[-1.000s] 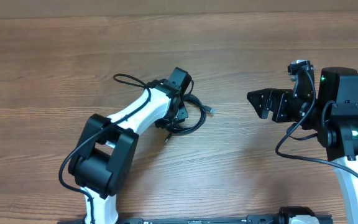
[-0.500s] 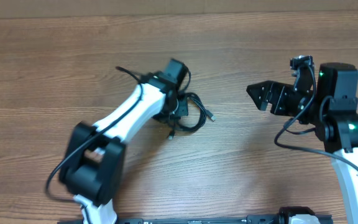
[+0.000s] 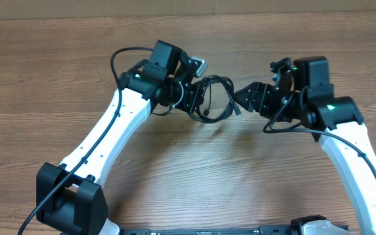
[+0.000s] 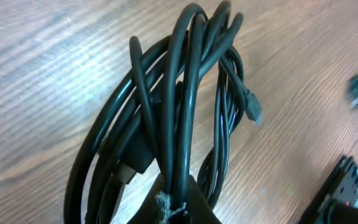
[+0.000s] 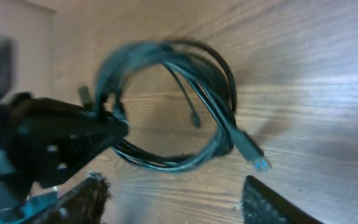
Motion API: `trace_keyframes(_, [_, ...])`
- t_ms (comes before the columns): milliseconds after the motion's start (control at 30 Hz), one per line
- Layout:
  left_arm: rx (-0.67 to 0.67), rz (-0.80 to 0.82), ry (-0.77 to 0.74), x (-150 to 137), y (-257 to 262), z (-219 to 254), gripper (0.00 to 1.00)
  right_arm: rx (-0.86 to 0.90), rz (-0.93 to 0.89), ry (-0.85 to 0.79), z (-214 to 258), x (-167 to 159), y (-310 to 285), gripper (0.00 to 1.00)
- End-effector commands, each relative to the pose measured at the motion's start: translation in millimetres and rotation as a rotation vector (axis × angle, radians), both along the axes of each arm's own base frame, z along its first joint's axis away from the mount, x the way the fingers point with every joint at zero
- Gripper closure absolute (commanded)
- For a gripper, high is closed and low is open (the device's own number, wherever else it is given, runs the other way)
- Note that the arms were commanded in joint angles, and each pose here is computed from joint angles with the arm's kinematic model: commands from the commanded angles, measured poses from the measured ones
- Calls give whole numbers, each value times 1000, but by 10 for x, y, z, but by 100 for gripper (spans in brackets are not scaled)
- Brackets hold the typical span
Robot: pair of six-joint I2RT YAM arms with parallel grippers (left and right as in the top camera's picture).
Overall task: Untangle cables
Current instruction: 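Bring the right gripper to the bundle and grasp a cable strand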
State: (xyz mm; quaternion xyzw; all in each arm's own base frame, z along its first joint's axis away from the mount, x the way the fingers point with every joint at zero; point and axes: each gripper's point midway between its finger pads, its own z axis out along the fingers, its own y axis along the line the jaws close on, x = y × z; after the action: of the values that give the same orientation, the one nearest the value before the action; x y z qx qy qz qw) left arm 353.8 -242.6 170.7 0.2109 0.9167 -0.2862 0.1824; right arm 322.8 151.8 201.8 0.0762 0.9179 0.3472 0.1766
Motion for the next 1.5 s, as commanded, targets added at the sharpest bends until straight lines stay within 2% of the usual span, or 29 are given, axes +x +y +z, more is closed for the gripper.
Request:
trace_keyframes(0, [-58,58,45,53,29,61,96,1,-51,84,-133,70,103,36])
trace_keyframes(133, [-69,111,95,40,36,52,96,108,-35,89,-85,187,351,44])
trace_keyframes(200, [-80,163,135,42,42,49,96,164,-43,64,30,260,427,52])
trace_keyframes(433, [-134,358,293,37,34,47,96,261,-239,100,123,542,438,67])
trace_keyframes(633, [-167,463,382,37,29,53,96,295,-295,199,-110,633,651,68])
trace_keyframes(900, [-254,443,431,24,-101,170,96,328,-274,210,-146,664,823,69])
trace_keyframes(1467, [-451,247,504,-125,-401,536,96,325,-299,239,-355,778,850,73])
